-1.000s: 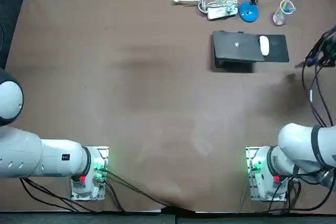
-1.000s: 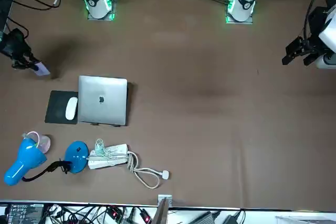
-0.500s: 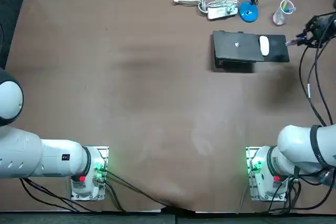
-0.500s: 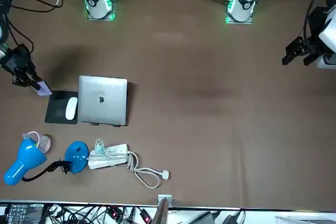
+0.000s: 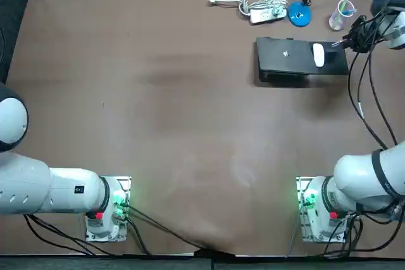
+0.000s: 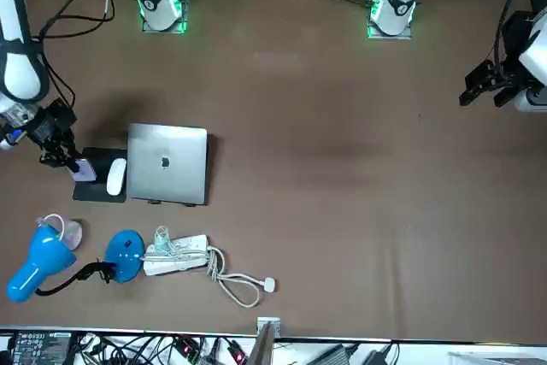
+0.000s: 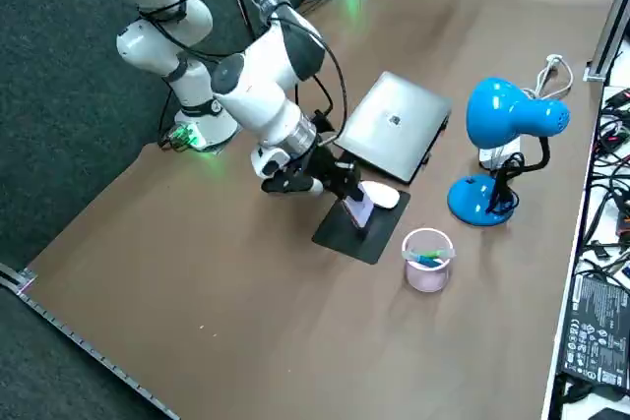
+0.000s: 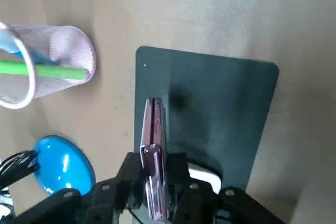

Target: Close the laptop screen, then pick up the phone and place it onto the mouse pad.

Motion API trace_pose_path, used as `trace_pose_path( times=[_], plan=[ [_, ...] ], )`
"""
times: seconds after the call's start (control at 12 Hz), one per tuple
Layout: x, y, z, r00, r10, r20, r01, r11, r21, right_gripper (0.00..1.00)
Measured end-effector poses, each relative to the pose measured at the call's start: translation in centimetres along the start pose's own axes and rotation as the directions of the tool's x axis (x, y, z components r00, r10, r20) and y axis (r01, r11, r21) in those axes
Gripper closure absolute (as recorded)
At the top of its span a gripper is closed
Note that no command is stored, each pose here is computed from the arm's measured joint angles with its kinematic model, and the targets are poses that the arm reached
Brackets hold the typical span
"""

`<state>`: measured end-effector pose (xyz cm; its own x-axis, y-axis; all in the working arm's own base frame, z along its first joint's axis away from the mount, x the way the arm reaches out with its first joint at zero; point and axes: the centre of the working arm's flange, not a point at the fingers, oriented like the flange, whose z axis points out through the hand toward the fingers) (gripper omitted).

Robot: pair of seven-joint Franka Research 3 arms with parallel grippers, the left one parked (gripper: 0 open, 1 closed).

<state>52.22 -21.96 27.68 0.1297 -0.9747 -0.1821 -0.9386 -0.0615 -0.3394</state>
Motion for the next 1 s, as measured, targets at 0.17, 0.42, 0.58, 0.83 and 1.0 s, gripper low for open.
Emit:
trace_pose_path(
  times=[0.17, 0.42, 0.58, 0.83, 1.0],
  plan=[
    [0.2, 0.4, 1.6, 1.000, 0.020, -0.016, -0.020, 1.000, 0.005, 0.78],
    [0.5, 0.6, 2.1, 0.999, 0.026, -0.027, -0.026, 1.000, 0.006, 0.78],
    [0.7, 0.7, 2.4, 0.999, 0.044, -0.031, -0.044, 0.999, 0.013, 0.78],
    [1.1, 0.9, 3.0, 0.997, 0.070, -0.031, -0.069, 0.997, 0.025, 0.78],
    [1.2, 0.7, 3.4, 0.998, 0.055, -0.029, -0.054, 0.998, 0.022, 0.78]
  ],
)
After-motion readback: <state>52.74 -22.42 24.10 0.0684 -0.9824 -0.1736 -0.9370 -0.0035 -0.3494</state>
